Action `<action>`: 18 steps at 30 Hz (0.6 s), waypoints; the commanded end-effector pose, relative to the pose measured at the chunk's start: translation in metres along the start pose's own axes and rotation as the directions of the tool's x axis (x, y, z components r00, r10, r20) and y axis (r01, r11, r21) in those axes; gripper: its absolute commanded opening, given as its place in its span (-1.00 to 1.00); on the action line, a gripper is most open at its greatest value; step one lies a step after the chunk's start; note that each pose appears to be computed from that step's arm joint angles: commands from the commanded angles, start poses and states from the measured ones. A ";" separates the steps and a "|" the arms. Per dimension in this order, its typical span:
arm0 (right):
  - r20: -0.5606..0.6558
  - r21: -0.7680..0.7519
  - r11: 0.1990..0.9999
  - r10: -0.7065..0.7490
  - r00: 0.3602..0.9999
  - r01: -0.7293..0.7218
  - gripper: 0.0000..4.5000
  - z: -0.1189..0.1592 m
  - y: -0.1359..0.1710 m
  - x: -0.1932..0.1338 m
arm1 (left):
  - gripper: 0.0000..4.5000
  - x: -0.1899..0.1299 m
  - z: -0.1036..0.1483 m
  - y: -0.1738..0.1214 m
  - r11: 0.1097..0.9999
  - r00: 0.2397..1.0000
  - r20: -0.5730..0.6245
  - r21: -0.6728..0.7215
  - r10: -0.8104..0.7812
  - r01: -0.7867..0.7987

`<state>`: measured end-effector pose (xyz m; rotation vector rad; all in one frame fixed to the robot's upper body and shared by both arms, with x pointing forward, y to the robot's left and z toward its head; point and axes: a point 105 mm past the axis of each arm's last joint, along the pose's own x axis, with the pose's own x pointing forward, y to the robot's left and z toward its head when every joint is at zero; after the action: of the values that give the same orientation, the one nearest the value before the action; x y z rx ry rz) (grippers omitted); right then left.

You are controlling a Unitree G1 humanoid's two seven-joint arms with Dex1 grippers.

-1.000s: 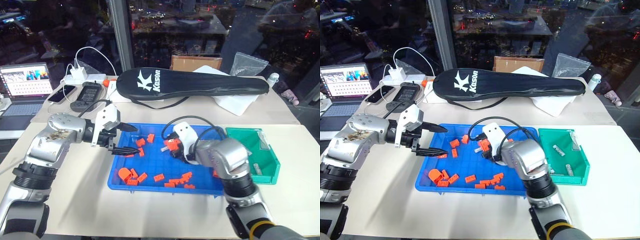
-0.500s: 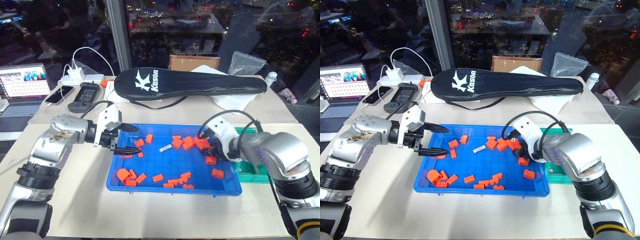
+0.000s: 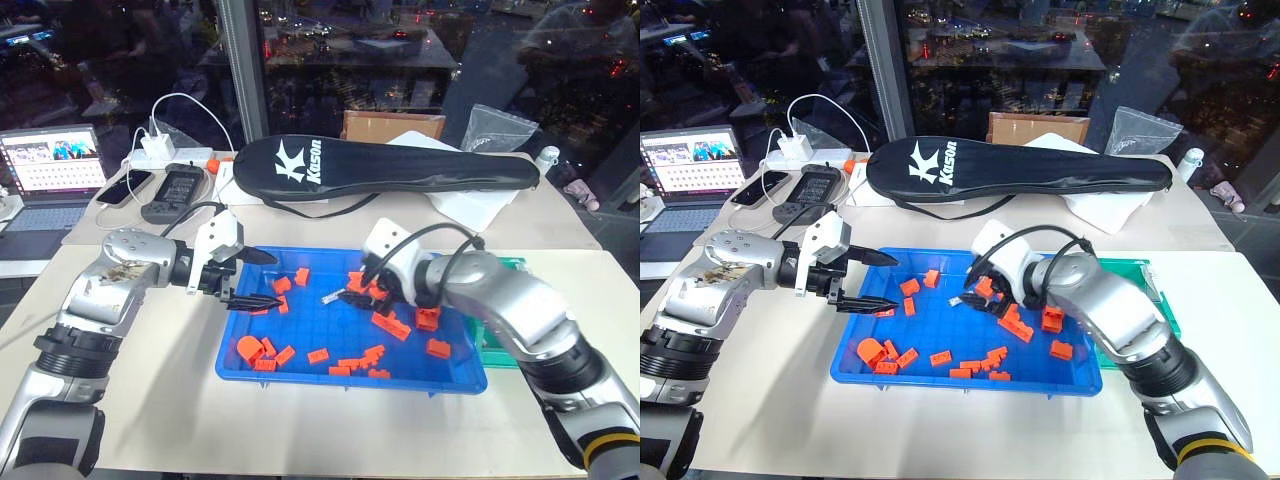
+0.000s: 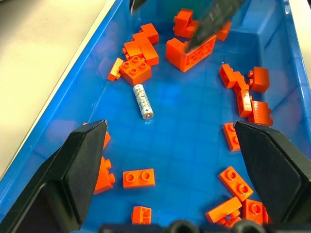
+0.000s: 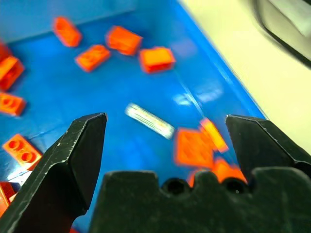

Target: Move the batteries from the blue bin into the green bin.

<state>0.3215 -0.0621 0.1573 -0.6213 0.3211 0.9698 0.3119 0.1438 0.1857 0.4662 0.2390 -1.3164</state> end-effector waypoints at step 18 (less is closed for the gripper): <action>-0.065 -0.065 0.972 0.222 0.973 -0.226 0.88 -0.025 -0.006 0.064 | 1.00 -0.011 0.007 -0.005 0.998 0.998 0.011 0.016 0.066 -0.066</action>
<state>0.3588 -0.0406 0.1004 -0.6620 0.4486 1.1782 0.3050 0.1481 0.1823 0.4552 0.2520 -1.2679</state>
